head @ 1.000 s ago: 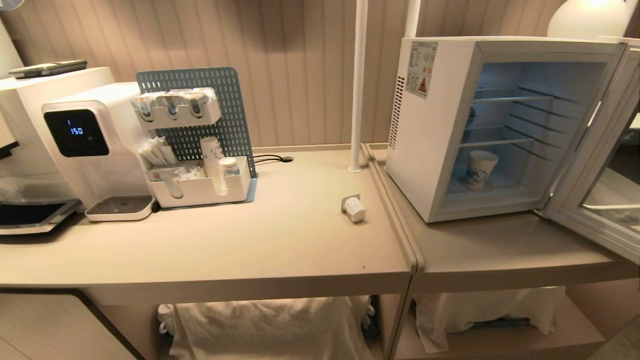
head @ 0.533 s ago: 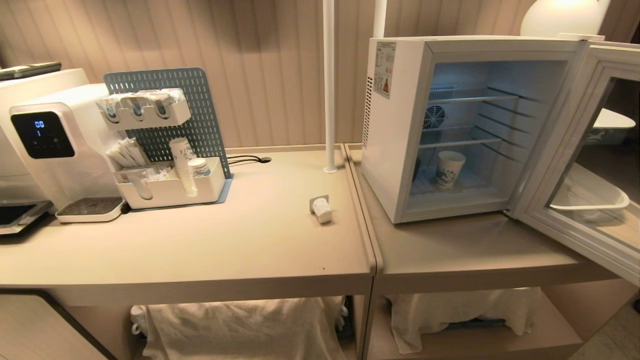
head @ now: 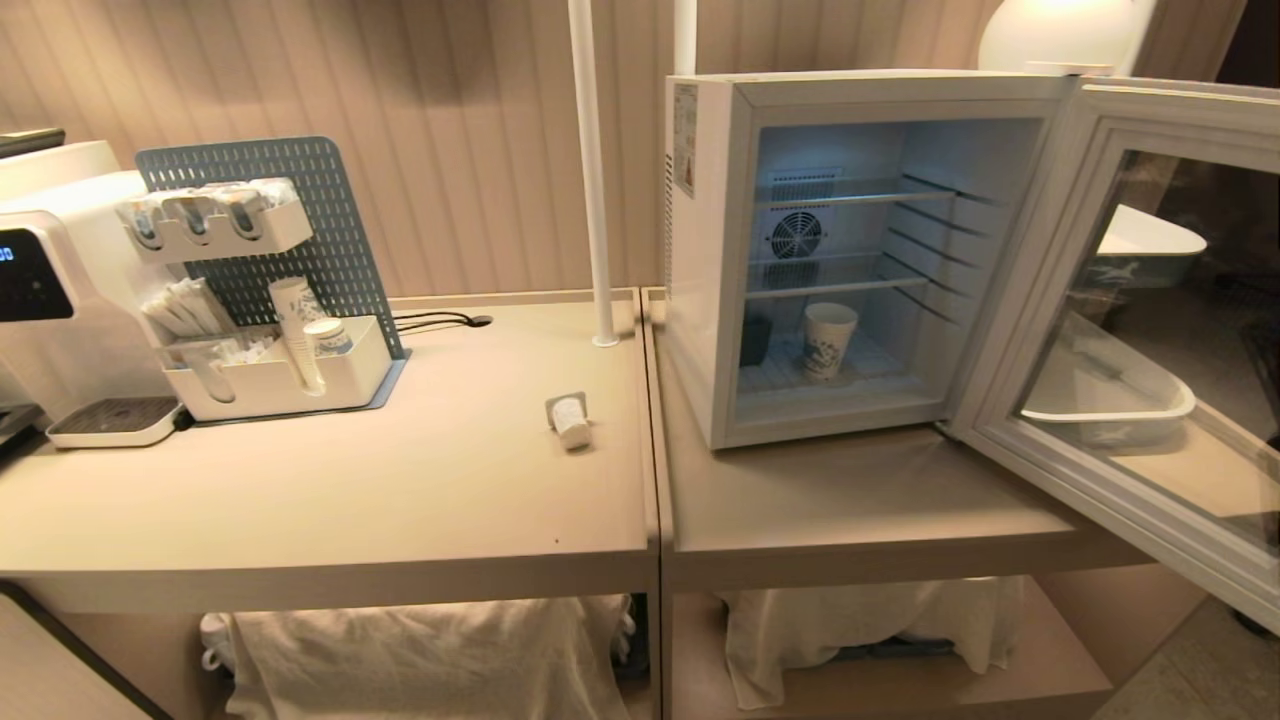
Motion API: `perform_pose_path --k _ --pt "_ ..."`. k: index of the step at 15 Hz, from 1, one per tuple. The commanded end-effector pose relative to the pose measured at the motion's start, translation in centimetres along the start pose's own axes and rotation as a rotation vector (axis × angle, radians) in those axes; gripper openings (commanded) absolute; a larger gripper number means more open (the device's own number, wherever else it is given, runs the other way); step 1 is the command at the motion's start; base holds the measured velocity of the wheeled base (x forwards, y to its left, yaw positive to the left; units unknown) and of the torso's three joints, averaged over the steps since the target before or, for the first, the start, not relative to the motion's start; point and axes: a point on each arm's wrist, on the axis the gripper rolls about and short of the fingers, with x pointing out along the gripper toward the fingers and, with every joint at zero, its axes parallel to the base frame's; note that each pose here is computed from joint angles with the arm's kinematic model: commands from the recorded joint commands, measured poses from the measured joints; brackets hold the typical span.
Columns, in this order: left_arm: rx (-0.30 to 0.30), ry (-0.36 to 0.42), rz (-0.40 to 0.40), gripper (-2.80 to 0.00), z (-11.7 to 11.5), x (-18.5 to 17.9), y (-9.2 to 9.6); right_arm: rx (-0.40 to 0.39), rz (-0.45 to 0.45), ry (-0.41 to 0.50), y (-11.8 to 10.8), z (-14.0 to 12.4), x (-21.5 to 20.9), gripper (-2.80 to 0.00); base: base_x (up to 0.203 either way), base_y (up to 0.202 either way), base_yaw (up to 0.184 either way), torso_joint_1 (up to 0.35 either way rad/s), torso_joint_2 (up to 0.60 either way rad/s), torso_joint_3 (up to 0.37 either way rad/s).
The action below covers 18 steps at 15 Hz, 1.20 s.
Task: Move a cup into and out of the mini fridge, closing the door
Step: Close the freezer door
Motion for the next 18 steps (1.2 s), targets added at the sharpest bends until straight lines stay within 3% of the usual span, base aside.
perform_pose_path --k 1,18 --pt "-0.002 0.0 0.0 -2.8 0.02 0.0 0.0 -0.001 0.0 0.002 0.0 0.0 0.01 -2.8 0.0 -0.194 0.0 0.002 0.01 0.002" --pt "-0.002 0.002 0.0 -2.8 -0.02 0.01 0.0 -0.001 0.0 0.002 0.0 0.0 0.01 -2.8 0.0 -0.193 0.0 0.003 0.0 0.003"
